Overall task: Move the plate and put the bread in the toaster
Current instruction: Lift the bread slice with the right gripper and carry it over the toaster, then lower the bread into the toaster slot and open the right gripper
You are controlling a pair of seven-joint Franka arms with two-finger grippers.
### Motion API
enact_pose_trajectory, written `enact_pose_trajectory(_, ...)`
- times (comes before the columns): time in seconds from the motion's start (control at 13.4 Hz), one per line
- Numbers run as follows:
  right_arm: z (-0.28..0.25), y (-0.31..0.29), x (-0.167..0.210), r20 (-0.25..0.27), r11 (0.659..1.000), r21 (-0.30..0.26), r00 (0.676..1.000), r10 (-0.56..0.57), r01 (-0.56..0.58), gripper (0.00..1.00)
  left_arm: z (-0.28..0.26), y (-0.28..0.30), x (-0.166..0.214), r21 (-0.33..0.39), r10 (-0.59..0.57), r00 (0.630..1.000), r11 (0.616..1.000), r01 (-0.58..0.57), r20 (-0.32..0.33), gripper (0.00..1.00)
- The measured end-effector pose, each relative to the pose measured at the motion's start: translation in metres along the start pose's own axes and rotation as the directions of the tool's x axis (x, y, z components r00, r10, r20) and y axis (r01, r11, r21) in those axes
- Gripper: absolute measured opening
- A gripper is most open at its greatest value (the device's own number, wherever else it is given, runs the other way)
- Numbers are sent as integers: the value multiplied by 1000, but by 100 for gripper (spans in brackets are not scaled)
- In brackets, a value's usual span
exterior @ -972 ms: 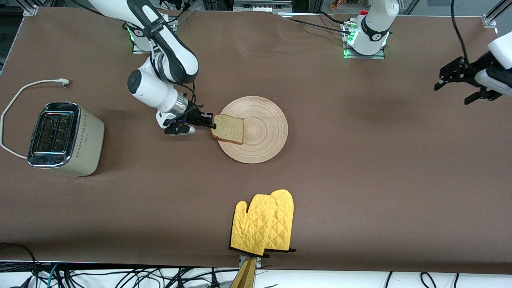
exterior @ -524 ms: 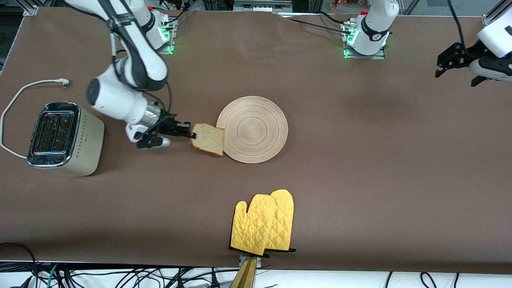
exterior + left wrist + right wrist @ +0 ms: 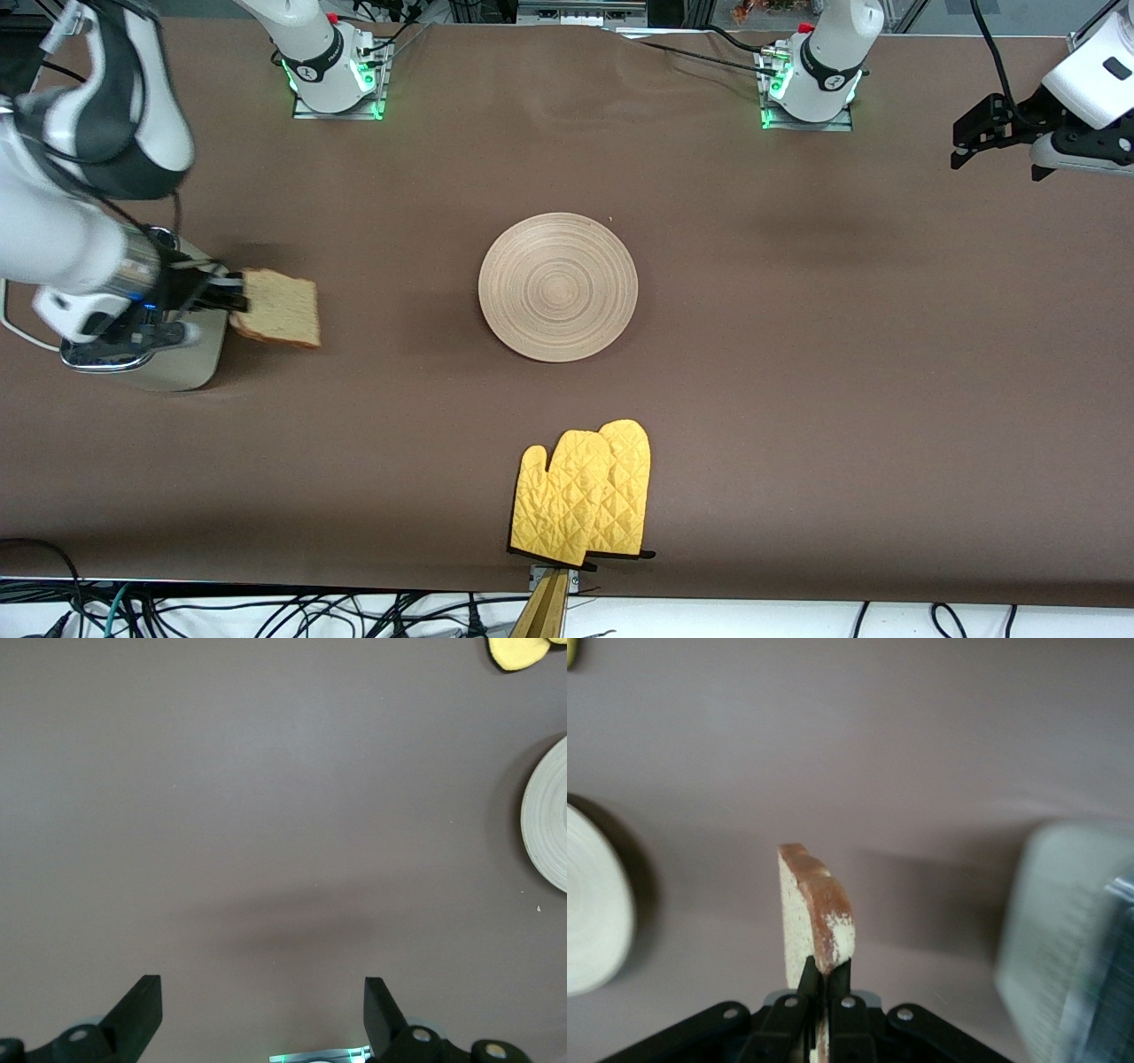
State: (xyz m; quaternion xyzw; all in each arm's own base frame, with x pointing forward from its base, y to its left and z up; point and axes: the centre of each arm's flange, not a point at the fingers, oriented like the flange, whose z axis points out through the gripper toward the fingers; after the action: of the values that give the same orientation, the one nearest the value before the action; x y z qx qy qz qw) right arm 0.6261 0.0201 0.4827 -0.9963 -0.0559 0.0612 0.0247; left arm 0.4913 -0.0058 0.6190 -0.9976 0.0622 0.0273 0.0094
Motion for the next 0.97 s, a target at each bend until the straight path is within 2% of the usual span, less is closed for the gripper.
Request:
enact_pose_trajectory(0.3, -30, 107, -28, 27, 978, -142, 987, 161, -155, 7, 15, -42, 2, -45, -92, 995, 995, 93, 26, 100)
enact_pose_trajectory(0.45, -28, 144, -38, 38, 963, -174, 975, 218, -208, 7, 16, -44, 3, -49, -97, 995, 994, 99, 29, 100)
enact_pose_trajectory(0.67, -23, 161, -41, 56, 950, -221, 969, 239, -222, 7, 14, -31, 5, -43, -105, 994, 993, 106, 27, 100)
enact_pose_trajectory(0.97, -16, 183, -47, 76, 937, -252, 960, 269, -243, 7, 12, -19, 7, -38, -96, 995, 995, 96, 25, 100)
